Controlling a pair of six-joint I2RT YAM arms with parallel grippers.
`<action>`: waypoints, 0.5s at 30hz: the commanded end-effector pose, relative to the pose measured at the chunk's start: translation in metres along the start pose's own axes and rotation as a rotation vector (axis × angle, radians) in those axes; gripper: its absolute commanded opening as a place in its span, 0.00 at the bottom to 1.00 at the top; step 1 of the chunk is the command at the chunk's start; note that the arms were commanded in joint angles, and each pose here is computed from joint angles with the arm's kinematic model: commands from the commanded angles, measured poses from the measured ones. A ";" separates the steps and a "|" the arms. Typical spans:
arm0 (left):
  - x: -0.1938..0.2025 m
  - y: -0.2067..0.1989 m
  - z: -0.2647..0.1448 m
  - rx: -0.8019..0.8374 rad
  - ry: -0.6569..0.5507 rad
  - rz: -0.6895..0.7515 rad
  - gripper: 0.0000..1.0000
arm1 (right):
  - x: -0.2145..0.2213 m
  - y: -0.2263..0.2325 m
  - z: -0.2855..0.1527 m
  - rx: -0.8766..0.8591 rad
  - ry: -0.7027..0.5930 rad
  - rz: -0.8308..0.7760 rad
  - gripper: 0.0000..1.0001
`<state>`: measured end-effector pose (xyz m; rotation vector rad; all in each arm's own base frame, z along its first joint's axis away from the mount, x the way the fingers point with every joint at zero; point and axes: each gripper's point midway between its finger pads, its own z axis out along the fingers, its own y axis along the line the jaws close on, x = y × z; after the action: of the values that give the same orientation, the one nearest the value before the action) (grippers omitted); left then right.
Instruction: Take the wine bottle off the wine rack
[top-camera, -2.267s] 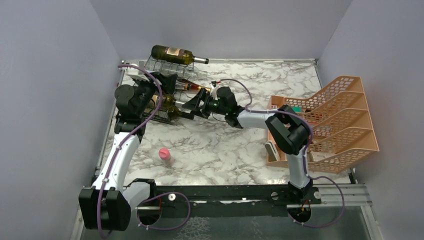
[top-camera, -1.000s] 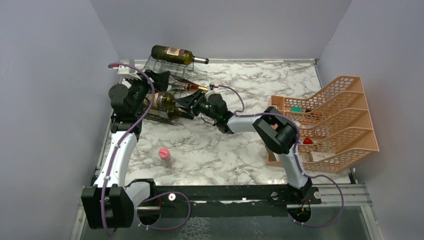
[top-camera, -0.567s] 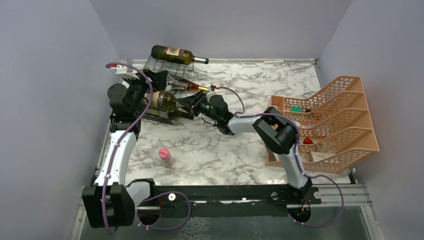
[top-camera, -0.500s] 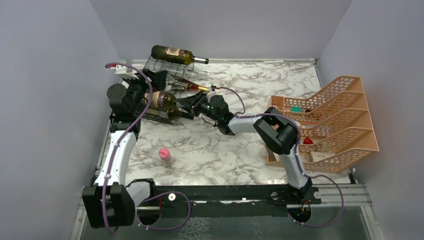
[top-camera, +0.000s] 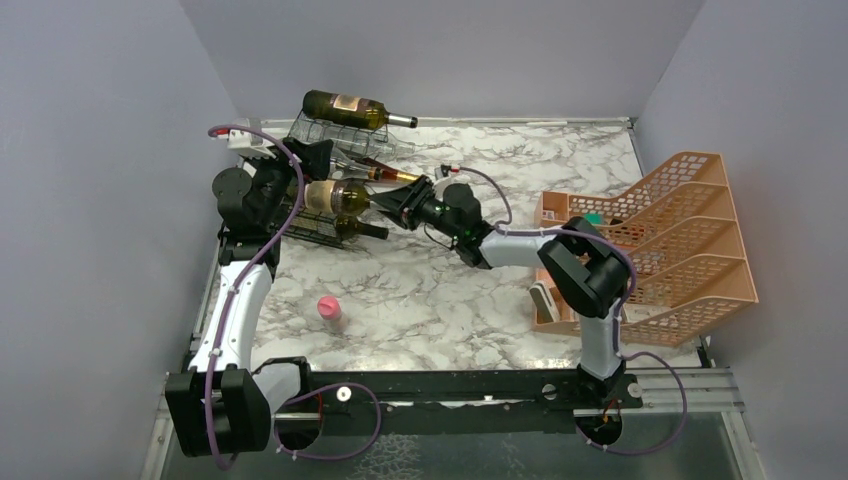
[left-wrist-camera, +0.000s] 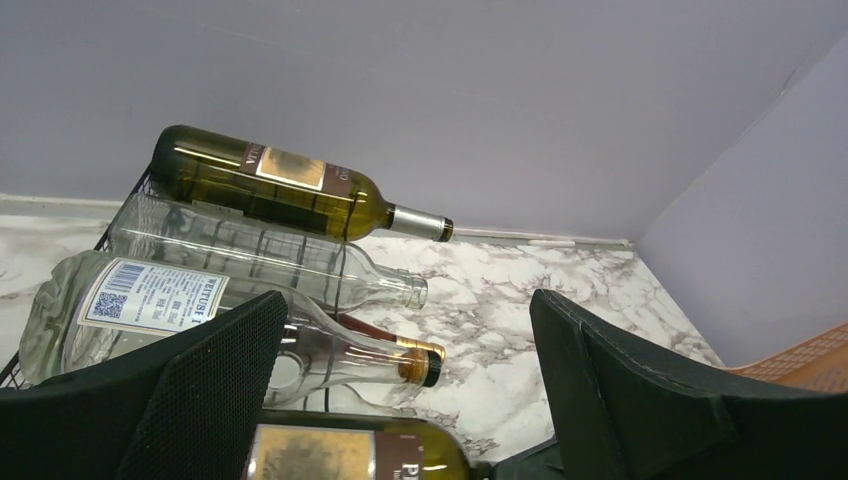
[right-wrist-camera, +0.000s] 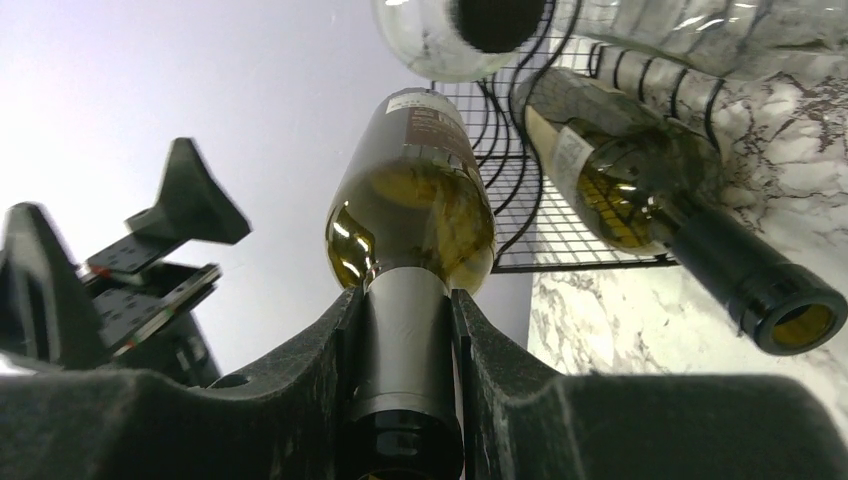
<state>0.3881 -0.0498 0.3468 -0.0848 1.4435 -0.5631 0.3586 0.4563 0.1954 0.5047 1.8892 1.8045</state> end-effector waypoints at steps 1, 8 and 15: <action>-0.008 -0.002 -0.003 0.014 -0.030 0.018 0.98 | -0.003 0.096 -0.031 -0.226 0.044 -0.038 0.01; -0.015 -0.006 -0.007 0.023 -0.049 0.066 0.95 | -0.007 0.099 -0.066 -0.177 0.073 -0.022 0.01; -0.028 -0.001 -0.014 -0.035 -0.066 0.132 0.94 | -0.029 0.095 -0.127 -0.084 0.077 -0.069 0.01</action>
<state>0.3770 -0.0440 0.3580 -0.0417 1.4122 -0.4890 0.3209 0.3717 0.2443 0.4599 1.9316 1.8134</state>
